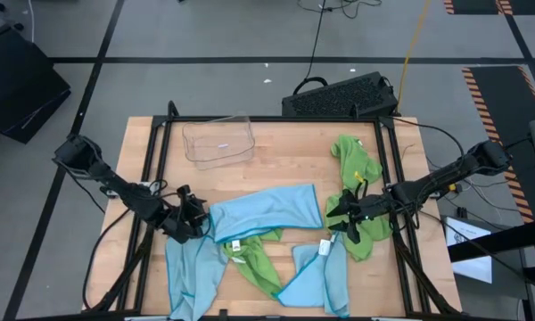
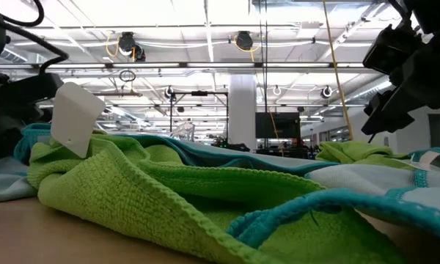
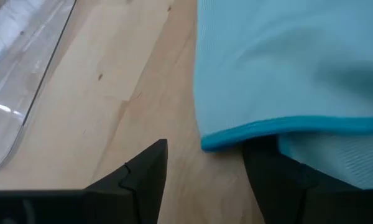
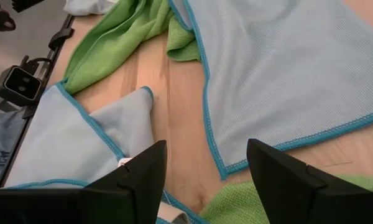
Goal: Fold microfiber towels
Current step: Fold the top center blue microfiber cloth
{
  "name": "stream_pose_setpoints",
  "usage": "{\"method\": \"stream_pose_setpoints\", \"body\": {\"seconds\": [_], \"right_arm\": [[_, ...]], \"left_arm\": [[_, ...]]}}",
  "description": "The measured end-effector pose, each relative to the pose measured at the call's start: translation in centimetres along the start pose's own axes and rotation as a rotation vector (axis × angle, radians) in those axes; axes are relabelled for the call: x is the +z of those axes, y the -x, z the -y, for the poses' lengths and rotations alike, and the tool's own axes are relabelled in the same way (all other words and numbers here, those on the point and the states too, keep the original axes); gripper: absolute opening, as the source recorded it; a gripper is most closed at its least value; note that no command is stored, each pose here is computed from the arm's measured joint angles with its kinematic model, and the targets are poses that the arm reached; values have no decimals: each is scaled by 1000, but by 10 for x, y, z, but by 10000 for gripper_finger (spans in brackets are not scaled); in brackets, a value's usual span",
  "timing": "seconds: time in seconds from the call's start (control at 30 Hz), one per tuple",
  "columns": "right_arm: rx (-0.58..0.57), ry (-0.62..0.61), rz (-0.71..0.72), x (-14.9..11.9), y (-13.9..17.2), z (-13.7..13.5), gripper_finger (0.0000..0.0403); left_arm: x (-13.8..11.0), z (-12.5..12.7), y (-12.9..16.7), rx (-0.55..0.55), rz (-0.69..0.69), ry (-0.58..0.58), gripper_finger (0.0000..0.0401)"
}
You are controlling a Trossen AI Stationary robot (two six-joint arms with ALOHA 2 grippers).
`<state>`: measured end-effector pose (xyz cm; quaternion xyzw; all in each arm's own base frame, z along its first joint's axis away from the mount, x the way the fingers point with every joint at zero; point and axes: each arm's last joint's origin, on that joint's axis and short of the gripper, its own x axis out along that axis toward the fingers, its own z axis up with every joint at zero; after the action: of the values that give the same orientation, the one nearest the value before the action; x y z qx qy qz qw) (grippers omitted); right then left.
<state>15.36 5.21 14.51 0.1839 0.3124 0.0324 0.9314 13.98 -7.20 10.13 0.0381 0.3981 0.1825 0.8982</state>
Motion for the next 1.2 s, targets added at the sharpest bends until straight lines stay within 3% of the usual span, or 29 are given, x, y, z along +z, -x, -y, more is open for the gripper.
{"method": "stream_pose_setpoints", "body": {"seconds": [0.2, 0.53, 0.83, 1.2], "right_arm": [[0, 3, 0, 0, 0, 0, 214], [-1, 3, 0, 0, 0, 0, 214], [-26, 24, 15, 1, 0, 1, 214], [-48, 22, 27, 1, 0, 1, 214]], "left_arm": [[0, 3, -4, 5, 4, -46, 169], [-1, 1, -8, 42, -8, -130, 11], [-2, -8, -2, 115, 0, -185, 7], [0, -10, 0, 154, 18, -125, 66]]}}
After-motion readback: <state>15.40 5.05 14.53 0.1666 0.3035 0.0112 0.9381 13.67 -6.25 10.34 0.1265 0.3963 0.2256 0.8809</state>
